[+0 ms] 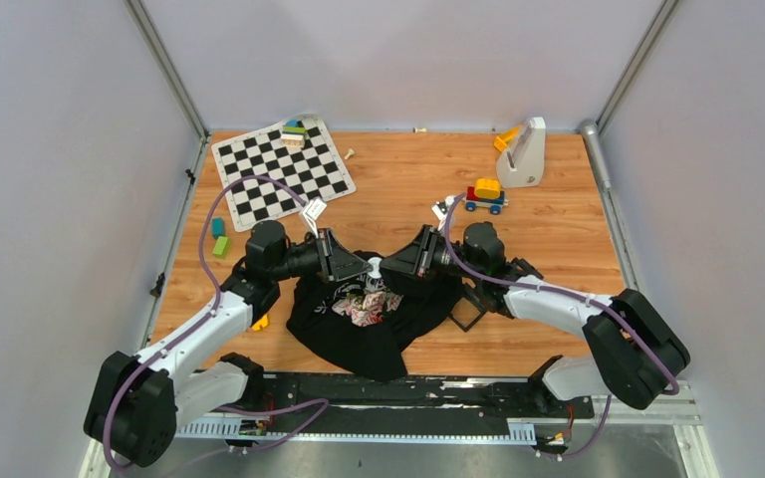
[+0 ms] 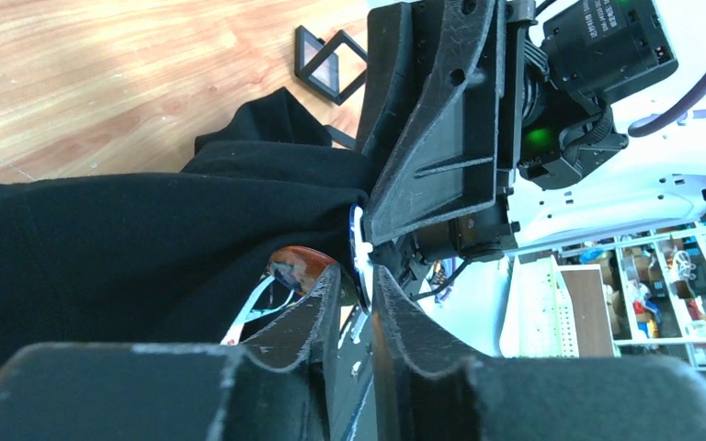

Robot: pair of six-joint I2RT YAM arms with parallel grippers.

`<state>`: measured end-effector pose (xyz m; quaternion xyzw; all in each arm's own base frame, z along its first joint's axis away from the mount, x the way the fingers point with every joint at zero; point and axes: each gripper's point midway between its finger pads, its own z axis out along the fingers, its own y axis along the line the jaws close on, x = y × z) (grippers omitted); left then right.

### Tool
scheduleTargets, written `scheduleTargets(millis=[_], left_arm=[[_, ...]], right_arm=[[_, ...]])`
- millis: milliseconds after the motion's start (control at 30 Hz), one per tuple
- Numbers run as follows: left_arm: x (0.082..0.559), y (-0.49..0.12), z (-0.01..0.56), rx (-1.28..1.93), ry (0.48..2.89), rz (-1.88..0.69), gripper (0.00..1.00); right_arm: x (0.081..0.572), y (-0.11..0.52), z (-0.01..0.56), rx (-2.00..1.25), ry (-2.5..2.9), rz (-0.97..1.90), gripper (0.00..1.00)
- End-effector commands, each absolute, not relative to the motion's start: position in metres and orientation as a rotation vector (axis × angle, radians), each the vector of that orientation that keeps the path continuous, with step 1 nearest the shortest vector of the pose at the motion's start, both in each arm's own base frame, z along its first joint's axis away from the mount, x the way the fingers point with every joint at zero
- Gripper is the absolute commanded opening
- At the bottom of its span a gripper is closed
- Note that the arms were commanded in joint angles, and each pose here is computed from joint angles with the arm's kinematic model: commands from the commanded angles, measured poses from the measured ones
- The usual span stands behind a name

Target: Remove the brooch from the garment

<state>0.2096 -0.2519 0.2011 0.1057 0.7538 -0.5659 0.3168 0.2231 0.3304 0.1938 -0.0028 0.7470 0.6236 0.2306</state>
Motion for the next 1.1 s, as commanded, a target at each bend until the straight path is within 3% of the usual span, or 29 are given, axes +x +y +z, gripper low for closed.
scheduleTargets(millis=[0, 133, 200, 233, 300, 400, 533, 867, 1067], left_arm=[[0.212, -0.255, 0.211, 0.324, 1.944, -1.491, 0.28], [0.210, -0.255, 0.212, 0.341, 1.941, -1.500, 0.33], [0.210, -0.256, 0.212, 0.346, 1.940, -1.501, 0.22], [0.210, -0.256, 0.212, 0.346, 1.940, -1.500, 0.10], [0.211, -0.255, 0.210, 0.343, 1.945, -1.497, 0.00], [0.212, -0.255, 0.209, 0.332, 1.949, -1.489, 0.00], [0.213, -0.254, 0.211, 0.322, 1.942, -1.485, 0.00], [0.213, -0.256, 0.221, 0.311, 1.921, -1.515, 0.00], [0.214, -0.258, 0.223, 0.301, 1.919, -1.535, 0.00]], right_arm=[[0.222, 0.337, 0.235, -0.074, 1.923, 1.775, 0.04], [0.221, 0.337, 0.236, -0.076, 1.923, 1.779, 0.00], [0.221, 0.337, 0.236, -0.076, 1.923, 1.780, 0.02], [0.221, 0.337, 0.236, -0.079, 1.922, 1.783, 0.07], [0.219, 0.337, 0.238, -0.087, 1.912, 1.795, 0.17], [0.216, 0.337, 0.240, -0.102, 1.896, 1.818, 0.29], [0.212, 0.338, 0.241, -0.123, 1.881, 1.841, 0.36], [0.212, 0.343, 0.227, -0.145, 1.928, 1.792, 0.30], [0.211, 0.346, 0.223, -0.165, 1.945, 1.772, 0.33]])
